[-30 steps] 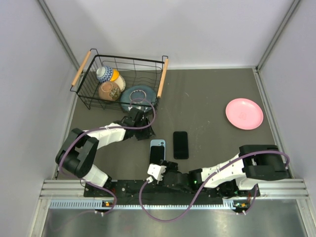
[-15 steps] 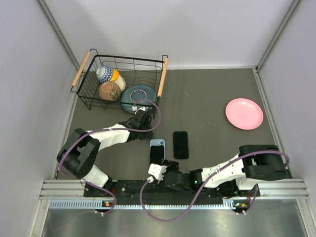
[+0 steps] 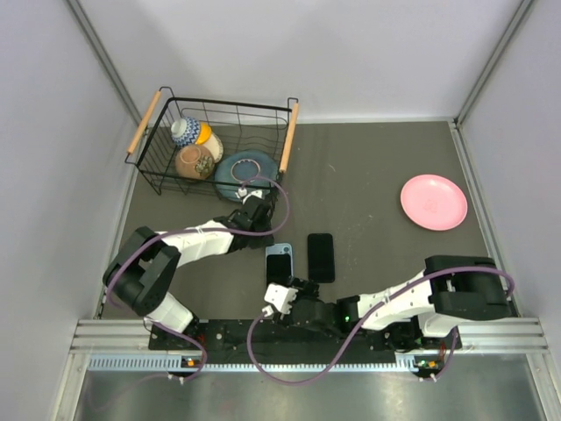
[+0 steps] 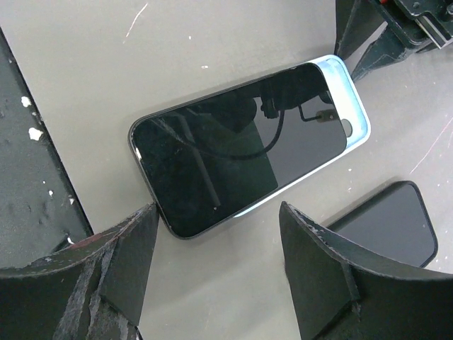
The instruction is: Put the phone into the phone case
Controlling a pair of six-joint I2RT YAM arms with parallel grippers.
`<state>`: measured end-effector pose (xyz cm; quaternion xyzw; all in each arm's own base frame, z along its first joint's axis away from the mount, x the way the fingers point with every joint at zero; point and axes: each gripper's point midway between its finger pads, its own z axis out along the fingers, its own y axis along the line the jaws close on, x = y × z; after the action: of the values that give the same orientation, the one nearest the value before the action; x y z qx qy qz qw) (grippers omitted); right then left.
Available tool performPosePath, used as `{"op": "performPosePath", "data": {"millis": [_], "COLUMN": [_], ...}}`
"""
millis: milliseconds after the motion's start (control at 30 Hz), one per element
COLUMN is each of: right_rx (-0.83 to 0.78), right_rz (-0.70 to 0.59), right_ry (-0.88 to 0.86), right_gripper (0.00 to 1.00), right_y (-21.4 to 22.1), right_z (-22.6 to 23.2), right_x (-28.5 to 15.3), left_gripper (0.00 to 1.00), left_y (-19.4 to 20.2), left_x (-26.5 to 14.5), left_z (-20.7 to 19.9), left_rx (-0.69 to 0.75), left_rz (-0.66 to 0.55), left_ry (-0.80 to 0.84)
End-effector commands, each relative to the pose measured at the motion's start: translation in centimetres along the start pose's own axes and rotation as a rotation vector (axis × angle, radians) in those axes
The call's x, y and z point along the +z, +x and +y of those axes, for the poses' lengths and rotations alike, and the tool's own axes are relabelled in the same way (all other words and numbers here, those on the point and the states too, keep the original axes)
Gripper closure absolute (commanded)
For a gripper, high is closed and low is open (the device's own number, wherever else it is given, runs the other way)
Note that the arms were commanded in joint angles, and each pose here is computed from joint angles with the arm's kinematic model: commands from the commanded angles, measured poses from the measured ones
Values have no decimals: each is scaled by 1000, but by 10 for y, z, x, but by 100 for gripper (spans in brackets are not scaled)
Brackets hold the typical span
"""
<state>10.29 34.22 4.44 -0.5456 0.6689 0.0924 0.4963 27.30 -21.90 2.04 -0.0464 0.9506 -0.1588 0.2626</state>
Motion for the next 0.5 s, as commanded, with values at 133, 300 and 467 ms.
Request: {"op": "performPosePath", "data": {"millis": [133,300,467], "right_rx": [65,54,44], "right_rz": [-31,-40,-23], "right_ry": [55,67,101], "right_gripper": [32,32,32], "right_y": [-15,-19,-15], "right_z": [-20,-26,-37], "right_x": [5,5,5], "left_gripper": [70,73,74], "left_y": [67,70,72], "left_x": [7,7,7], "left_z": [36,34,37], "left_rx": [53,64,68], "left_rz": [225,228,231], "left_ry": [-110,-106,-118]}}
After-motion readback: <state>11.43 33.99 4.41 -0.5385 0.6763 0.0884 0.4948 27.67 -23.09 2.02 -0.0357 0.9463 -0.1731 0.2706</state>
